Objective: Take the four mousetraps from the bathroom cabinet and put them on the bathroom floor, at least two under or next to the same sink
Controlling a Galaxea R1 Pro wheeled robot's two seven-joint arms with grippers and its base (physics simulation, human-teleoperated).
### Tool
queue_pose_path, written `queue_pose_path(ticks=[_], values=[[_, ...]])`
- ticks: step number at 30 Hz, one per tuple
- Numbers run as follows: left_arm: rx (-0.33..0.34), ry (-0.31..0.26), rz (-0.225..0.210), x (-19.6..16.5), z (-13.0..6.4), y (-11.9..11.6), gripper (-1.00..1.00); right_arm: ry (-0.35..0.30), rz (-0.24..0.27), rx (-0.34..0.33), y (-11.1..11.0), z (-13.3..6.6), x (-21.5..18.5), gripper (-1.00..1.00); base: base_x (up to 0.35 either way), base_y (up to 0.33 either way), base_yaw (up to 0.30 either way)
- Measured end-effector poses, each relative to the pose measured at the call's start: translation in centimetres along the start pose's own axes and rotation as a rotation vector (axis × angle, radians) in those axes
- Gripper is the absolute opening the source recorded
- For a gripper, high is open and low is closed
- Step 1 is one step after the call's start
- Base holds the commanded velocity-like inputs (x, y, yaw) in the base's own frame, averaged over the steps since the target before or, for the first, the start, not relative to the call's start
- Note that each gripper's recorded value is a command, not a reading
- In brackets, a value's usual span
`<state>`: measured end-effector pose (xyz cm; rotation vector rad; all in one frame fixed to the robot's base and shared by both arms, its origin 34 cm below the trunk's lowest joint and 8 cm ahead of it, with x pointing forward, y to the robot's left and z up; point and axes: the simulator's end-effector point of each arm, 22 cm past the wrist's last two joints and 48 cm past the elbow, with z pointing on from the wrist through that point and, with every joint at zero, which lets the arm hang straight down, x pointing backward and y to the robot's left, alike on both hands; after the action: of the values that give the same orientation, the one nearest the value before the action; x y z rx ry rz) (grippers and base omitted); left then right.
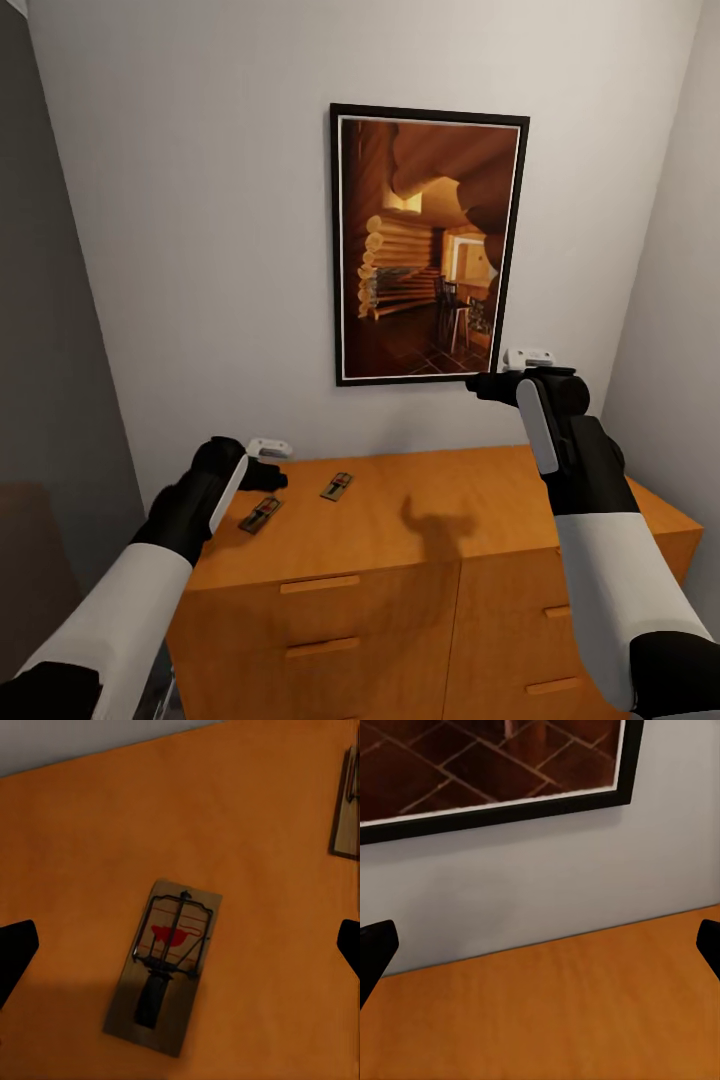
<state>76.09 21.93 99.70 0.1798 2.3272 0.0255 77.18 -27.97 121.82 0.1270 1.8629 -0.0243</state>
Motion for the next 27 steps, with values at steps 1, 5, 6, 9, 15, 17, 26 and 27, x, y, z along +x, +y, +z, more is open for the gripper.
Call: queue_pose_path(ticks=[1,5,6,9,15,17,26,27], values=[[0.001,-0.002,0.0,-0.1,0.0,0.0,1.0,0.0,0.0,0.0,0.0,0.0,0.0,1.0,0.0,0.0,0.0],[0.002,-0.009,0.002,-0.5,-0.2,0.1,1.0,0.0,0.0,0.001,-0.1,0.0,0.0,1.0,0.0,0.0,0.0],[0.002,-0.01,0.002,-0.5,-0.3,0.1,1.0,0.0,0.0,0.001,-0.1,0.0,0.0,1.0,0.0,0.0,0.0],[-0.002,-0.014,0.004,-0.7,-0.3,0.2,1.0,0.0,0.0,0.001,-0.1,0.0,0.0,1.0,0.0,0.0,0.0],[-0.005,-0.032,0.007,-1.3,-0.8,0.3,1.0,0.0,0.0,0.001,-0.1,0.0,0.0,1.0,0.008,0.001,0.0],[-0.005,-0.033,0.007,-1.3,-0.8,0.3,1.0,0.0,0.0,0.001,-0.1,0.0,0.0,1.0,0.106,0.032,0.0],[-0.001,-0.022,0.006,-1.0,-0.6,0.1,1.0,0.0,0.0,0.002,-0.1,0.0,0.0,1.0,0.226,0.086,0.0],[-0.001,-0.021,0.007,-0.9,-0.5,0.1,1.0,0.0,0.0,0.001,-0.1,0.0,0.0,1.0,0.118,0.046,0.0]])
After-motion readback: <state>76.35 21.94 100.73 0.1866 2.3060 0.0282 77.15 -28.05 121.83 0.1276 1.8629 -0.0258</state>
